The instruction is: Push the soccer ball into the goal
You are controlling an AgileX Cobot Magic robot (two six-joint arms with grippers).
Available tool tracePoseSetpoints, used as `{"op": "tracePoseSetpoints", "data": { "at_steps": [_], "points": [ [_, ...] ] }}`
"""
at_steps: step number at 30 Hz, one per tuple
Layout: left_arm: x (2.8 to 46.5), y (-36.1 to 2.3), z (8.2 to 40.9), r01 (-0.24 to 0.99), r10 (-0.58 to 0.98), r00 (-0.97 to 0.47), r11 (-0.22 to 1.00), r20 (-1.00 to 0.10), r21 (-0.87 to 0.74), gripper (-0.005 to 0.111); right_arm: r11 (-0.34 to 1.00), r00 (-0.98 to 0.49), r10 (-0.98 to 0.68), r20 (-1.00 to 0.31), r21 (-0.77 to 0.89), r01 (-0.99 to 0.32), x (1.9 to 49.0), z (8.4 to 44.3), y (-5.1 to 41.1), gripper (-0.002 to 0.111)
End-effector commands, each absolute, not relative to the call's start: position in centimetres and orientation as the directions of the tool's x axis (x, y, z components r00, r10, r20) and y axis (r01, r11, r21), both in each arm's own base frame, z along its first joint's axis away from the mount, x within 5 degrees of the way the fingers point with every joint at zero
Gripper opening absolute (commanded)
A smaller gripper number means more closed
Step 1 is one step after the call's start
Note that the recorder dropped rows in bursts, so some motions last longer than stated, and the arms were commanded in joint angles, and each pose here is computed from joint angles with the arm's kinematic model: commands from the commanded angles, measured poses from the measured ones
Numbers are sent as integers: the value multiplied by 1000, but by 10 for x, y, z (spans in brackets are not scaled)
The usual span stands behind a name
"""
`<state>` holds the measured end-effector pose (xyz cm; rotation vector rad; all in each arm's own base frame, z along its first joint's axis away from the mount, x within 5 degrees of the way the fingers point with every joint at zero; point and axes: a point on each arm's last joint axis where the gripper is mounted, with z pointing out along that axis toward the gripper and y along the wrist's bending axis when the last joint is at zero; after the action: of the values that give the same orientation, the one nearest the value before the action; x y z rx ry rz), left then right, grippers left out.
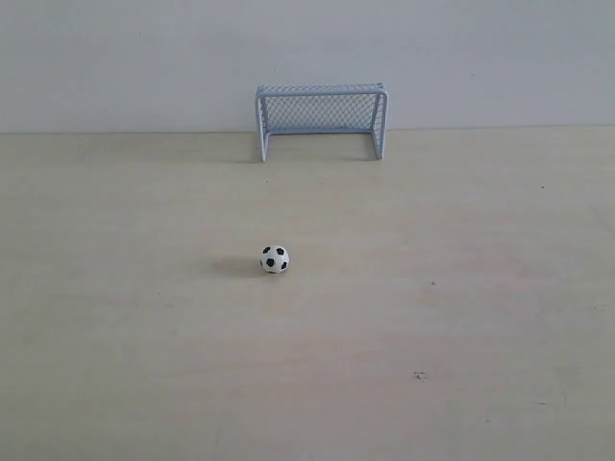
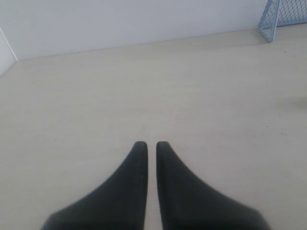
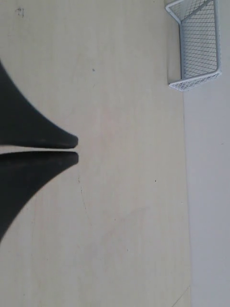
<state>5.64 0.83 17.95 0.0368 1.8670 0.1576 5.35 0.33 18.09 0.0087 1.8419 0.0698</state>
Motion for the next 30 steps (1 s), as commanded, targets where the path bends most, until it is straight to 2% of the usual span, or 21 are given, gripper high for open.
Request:
{"op": "tracePoseSetpoints", "data": {
  "at_steps": [1,16,24,30],
  "points": [
    [57,8,181,-49,99,-293,992,-951,119,6,998,-237,40,-971,49,-32,54,184,3,0],
    [57,8,181,-49,99,-293,992,-951,119,6,998,-25,51,-998,52,-28,56,203,2,0],
    [57,8,181,-49,99,-293,992,-951,119,6,998,32,54,-998,53,-27,56,208,2,0],
    [57,8,181,-49,99,-293,992,-951,119,6,998,143,56,-988,53,-25,56,218,1,0]
  ]
}}
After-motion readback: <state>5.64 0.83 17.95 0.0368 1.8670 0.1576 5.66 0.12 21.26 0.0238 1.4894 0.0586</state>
